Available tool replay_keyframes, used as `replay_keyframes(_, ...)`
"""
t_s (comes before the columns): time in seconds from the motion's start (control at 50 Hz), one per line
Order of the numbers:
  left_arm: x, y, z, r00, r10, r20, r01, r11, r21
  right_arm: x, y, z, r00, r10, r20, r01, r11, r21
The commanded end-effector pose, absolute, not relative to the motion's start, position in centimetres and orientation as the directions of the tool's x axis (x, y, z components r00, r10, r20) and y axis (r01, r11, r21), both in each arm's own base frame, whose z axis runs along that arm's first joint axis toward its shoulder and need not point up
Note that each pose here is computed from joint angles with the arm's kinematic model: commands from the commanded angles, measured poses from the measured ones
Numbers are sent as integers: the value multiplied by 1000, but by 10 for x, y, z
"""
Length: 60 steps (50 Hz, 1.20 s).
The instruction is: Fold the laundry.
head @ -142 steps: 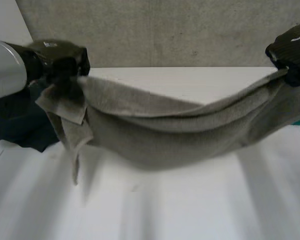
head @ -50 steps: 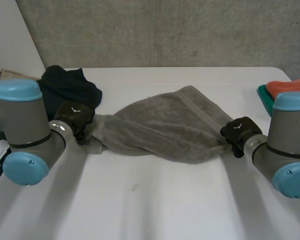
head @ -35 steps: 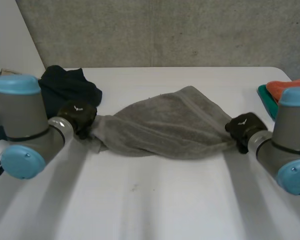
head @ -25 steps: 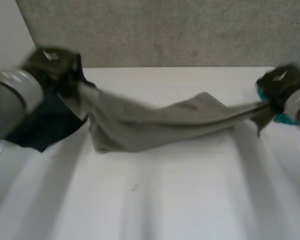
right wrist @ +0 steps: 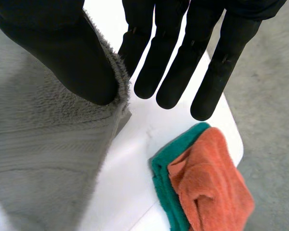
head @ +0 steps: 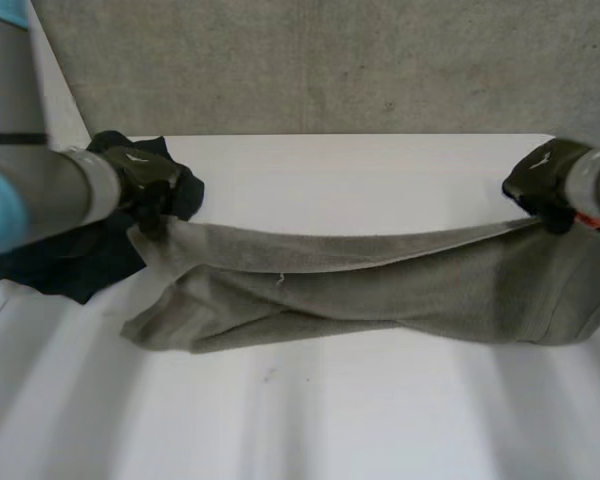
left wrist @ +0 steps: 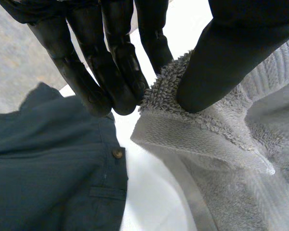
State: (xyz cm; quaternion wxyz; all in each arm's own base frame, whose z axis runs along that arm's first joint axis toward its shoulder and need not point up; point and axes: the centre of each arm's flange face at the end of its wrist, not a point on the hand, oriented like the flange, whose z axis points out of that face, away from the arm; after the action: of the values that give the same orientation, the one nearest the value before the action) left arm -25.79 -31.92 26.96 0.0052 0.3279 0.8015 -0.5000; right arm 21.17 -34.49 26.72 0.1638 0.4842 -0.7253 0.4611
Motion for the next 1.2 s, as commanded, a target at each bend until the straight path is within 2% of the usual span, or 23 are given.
replay_keyframes(0.02, -287, -367, 289, -822, 420, -386, 440, 37, -897, 232, -408, 261, -568, -269, 778, -807, -2, -590)
replay_keyframes(0.04, -288, -371, 301, -833, 396, -386, 414, -18, -910, 232, -417, 270, -593, -201, 780, -792, -32, -610)
replay_keyframes(0.06, -291, -379, 327, -860, 341, -379, 352, -140, -926, 230, -431, 294, -647, -61, 760, -754, -97, -650)
replay_keyframes(0.08, -291, -382, 341, -875, 314, -369, 317, -204, -926, 229, -437, 308, -674, 8, 738, -732, -134, -667)
replay_keyframes(0.12, -290, -386, 369, -904, 261, -338, 247, -326, -912, 226, -445, 334, -725, 120, 679, -686, -216, -694)
replay_keyframes(0.14, -288, -386, 396, -931, 221, -290, 171, -436, -883, 224, -447, 360, -764, 198, 614, -643, -302, -704)
replay_keyframes(0.2, -282, -385, 430, -961, 181, -210, 73, -566, -821, 223, -444, 392, -808, 258, 530, -588, -414, -695)
replay_keyframes(0.22, -278, -383, 444, -971, 166, -170, 31, -622, -782, 224, -439, 405, -825, 262, 501, -563, -458, -688)
replay_keyframes(0.28, -276, -381, 450, -974, 166, -153, 8, -651, -759, 228, -430, 414, -837, 237, 493, -541, -494, -681)
replay_keyframes(0.36, -275, -382, 431, -965, 192, -180, 33, -590, -806, 240, -419, 404, -831, 137, 539, -529, -491, -692)
replay_keyframes(0.38, -274, -384, 416, -960, 203, -193, 54, -541, -840, 241, -417, 393, -822, 94, 562, -534, -470, -703)
replay_keyframes(0.42, -273, -385, 398, -956, 213, -203, 78, -482, -873, 244, -414, 378, -811, 42, 583, -539, -441, -718)
replay_keyframes(0.44, -270, -388, 378, -953, 216, -214, 108, -418, -902, 244, -413, 361, -800, -4, 600, -547, -407, -732)
replay_keyframes(0.5, -265, -390, 346, -948, 221, -230, 154, -313, -937, 244, -411, 329, -779, -83, 621, -562, -345, -751)
replay_keyframes(0.52, -262, -391, 325, -942, 232, -243, 185, -247, -951, 242, -410, 305, -764, -137, 630, -576, -296, -762)
replay_keyframes(0.58, -258, -390, 292, -931, 247, -268, 237, -150, -960, 238, -406, 266, -740, -219, 636, -599, -215, -771)
replay_keyframes(0.6, -256, -389, 269, -920, 257, -294, 280, -91, -956, 238, -401, 239, -723, -278, 632, -612, -165, -773)
replay_keyframes(0.66, -253, -385, 234, -898, 285, -335, 349, -2, -937, 236, -393, 202, -698, -353, 623, -635, -98, -766)
replay_keyframes(0.68, -252, -382, 212, -881, 307, -359, 391, 50, -919, 235, -387, 183, -682, -393, 617, -650, -62, -758)
replay_keyframes(0.76, -249, -373, 176, -842, 356, -406, 474, 127, -872, 234, -370, 146, -635, -473, 610, -692, -2, -722)
replay_keyframes(0.84, -252, -362, 157, -806, 403, -434, 526, 151, -837, 234, -358, 131, -607, -511, 608, -717, 23, -696)
replay_keyframes(0.98, -254, -356, 159, -773, 404, -490, 579, 133, -804, 232, -346, 134, -630, -513, 583, -703, 58, -709)
replay_keyframes(1.2, -240, -330, 184, -766, 395, -508, 593, 128, -795, 227, -334, 136, -640, -519, 566, -700, 91, -708)
